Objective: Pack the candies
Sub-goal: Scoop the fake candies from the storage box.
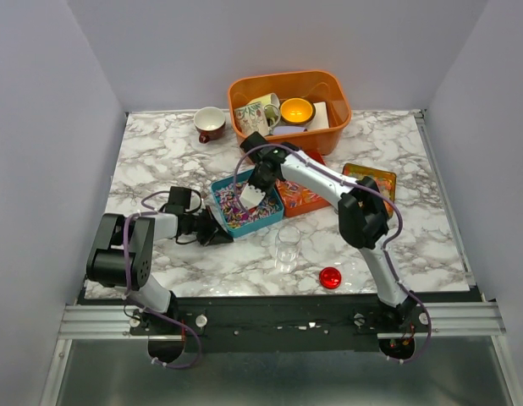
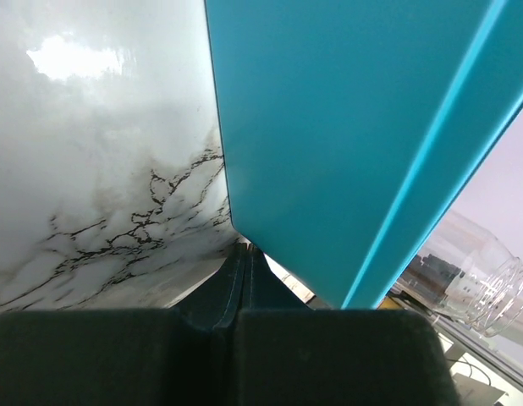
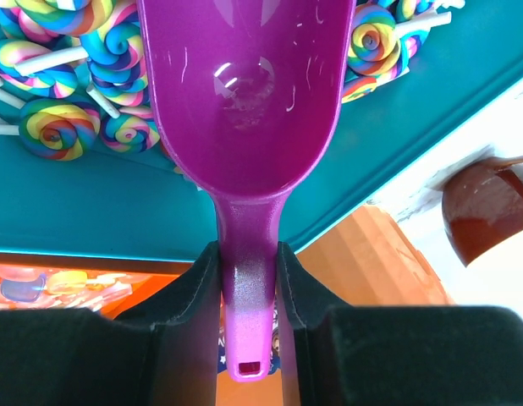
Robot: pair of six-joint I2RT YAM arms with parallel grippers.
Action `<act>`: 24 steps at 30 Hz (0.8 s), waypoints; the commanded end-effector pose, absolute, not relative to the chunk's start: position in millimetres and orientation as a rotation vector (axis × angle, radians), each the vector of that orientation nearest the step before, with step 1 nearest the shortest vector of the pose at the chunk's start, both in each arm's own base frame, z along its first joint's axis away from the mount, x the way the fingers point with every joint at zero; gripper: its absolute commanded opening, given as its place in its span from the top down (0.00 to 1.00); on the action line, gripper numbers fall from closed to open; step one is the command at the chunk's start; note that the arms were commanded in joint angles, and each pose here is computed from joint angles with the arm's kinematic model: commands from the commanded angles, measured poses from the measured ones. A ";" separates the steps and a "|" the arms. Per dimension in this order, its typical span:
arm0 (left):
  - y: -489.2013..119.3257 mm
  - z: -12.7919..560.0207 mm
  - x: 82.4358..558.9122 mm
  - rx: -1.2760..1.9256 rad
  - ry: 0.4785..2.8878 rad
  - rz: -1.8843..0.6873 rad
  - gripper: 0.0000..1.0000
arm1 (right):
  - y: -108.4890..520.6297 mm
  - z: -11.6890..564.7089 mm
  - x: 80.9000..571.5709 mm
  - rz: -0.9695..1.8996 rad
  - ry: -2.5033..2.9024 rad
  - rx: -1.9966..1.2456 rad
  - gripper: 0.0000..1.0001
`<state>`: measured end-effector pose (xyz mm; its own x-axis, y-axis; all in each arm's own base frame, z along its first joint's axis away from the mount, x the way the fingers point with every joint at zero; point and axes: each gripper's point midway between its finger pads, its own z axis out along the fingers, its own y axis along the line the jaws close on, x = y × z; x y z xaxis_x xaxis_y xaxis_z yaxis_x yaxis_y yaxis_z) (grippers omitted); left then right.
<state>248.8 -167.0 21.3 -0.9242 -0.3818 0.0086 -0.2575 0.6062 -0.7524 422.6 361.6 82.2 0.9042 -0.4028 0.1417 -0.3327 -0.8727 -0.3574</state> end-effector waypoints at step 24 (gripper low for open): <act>-175.3 55.9 290.8 -0.308 2.515 -1.258 1.00 | 398.0 43.8 262.3 0.625 1.023 -2.764 0.99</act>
<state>247.4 -164.1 22.0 -0.9349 -0.3540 0.0240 -0.2604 0.6385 -0.7243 370.2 359.6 82.1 0.7712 -0.6354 -0.0387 -0.6235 -0.7417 -0.2470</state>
